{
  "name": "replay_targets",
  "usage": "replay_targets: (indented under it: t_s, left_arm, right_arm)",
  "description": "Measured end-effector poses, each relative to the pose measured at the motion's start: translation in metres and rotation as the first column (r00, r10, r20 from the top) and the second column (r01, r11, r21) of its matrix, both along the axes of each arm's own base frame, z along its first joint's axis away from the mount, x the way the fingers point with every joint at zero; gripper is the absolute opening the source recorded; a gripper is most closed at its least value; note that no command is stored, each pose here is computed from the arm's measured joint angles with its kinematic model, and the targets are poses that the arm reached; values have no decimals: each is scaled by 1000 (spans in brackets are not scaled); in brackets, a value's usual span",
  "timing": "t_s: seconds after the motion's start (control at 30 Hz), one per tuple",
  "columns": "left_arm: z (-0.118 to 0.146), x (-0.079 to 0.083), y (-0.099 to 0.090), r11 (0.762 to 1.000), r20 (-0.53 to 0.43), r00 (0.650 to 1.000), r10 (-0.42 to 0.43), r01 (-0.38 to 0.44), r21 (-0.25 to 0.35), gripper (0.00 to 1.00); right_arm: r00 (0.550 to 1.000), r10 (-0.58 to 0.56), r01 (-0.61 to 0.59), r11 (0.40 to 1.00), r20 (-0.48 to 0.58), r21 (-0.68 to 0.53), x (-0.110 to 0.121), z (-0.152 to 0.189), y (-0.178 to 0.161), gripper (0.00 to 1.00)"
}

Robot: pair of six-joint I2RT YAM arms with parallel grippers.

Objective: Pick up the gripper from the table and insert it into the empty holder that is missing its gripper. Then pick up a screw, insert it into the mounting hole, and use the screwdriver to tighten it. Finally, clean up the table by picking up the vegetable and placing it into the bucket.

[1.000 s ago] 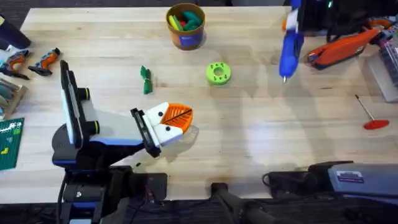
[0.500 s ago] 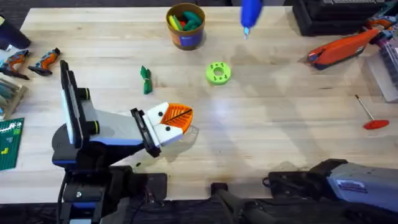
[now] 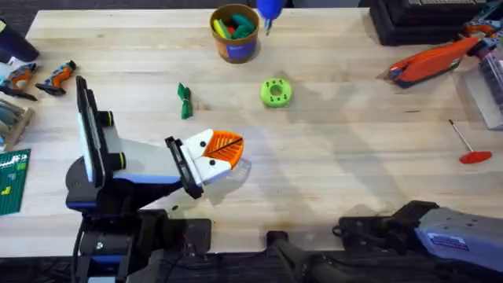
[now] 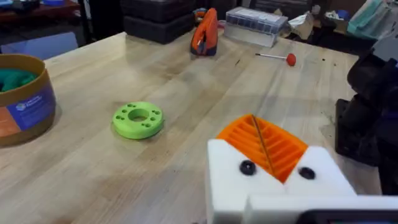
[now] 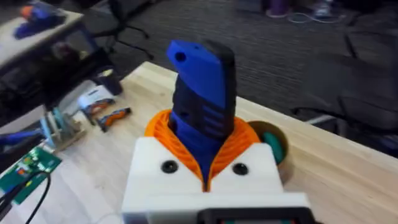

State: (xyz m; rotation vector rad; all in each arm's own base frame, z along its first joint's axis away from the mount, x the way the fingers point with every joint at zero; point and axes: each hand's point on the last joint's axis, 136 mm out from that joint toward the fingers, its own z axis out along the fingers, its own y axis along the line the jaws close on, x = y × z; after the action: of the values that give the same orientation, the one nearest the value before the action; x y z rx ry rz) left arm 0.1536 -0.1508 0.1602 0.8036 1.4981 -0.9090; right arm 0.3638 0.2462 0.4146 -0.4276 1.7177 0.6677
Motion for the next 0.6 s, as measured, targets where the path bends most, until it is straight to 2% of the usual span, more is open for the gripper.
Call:
replay_targets:
  t_s: [0.23,0.6]
  left_arm:
    - [0,0,0,1000,0,1000,0,0,0,13]
    - [0,0,0,1000,0,1000,0,0,0,13]
  right_arm:
    - [987,153,-156,983,43,92,-6,-30,28,27]
    - [928,318,-358,907,197,222,-35,-39,45,27]
